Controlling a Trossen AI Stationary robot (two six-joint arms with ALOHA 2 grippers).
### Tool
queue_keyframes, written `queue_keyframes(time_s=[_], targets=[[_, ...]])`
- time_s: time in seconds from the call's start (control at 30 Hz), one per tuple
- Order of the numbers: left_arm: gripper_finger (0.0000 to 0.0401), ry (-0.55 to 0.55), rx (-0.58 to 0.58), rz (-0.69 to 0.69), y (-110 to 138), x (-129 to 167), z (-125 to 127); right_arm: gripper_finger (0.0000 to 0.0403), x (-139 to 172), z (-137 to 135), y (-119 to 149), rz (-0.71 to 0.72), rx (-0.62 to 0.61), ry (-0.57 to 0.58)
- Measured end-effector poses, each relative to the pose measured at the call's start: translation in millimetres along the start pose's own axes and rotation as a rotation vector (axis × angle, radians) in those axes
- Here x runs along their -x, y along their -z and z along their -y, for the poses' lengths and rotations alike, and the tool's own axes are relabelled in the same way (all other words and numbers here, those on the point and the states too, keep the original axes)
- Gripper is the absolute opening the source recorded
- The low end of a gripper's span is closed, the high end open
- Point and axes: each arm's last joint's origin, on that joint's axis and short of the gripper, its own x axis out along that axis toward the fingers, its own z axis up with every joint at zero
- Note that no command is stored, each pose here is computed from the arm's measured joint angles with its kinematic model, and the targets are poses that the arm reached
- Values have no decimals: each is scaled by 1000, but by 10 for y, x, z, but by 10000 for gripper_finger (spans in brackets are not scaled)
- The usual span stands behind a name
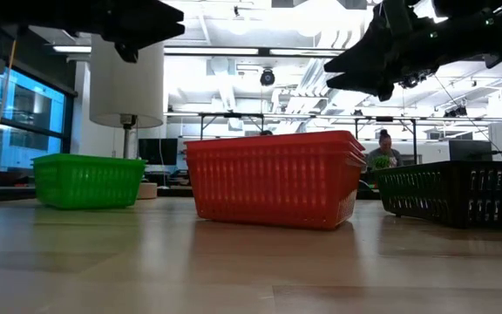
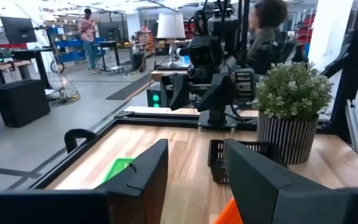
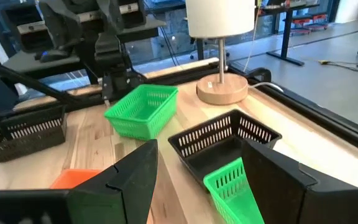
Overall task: Stack baskets by color
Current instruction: Stack the green bin on the green bin
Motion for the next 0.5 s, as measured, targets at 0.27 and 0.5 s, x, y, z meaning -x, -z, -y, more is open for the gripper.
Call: queue_keyframes(time_s=[0.27,0.5], targets=[[145,1,-6,-2,0,4,2,220,0,4,19,-19,4,5],[145,-23,-53,4,-8,4,-5,220,-22,110,7,-67,-132,316]])
